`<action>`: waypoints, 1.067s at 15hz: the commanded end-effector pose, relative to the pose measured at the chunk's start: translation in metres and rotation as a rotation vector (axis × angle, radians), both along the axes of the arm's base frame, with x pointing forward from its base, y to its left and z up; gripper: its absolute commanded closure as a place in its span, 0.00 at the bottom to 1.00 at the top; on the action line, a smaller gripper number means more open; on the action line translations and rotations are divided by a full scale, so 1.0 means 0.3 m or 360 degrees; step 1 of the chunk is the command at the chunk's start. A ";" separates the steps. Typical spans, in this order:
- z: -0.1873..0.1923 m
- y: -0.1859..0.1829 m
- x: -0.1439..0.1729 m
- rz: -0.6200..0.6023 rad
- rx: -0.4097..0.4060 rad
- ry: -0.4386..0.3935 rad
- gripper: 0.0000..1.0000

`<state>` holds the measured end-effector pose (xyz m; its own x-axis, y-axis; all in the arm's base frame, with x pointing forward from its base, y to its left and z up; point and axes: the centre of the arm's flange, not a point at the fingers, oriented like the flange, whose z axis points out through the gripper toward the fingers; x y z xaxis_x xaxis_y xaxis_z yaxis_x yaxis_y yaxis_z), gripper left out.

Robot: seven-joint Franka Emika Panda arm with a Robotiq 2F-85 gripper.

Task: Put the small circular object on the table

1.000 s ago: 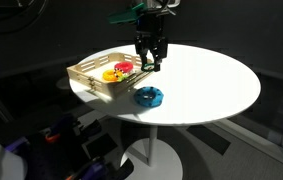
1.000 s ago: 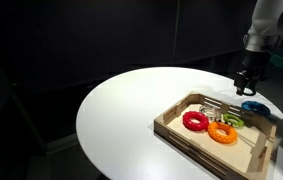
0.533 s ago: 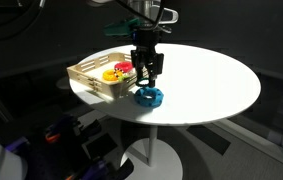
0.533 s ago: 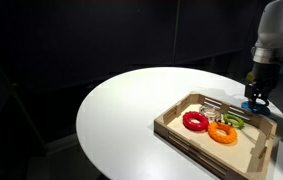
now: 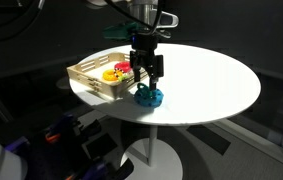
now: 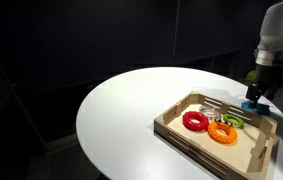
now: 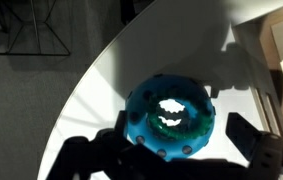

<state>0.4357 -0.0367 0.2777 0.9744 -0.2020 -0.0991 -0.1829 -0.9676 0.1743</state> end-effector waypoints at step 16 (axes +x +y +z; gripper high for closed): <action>0.298 0.100 -0.012 0.0240 0.0149 -0.0059 0.00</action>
<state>0.4359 -0.0136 0.3355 0.9926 -0.1034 -0.0634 -0.0950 -0.9877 0.1241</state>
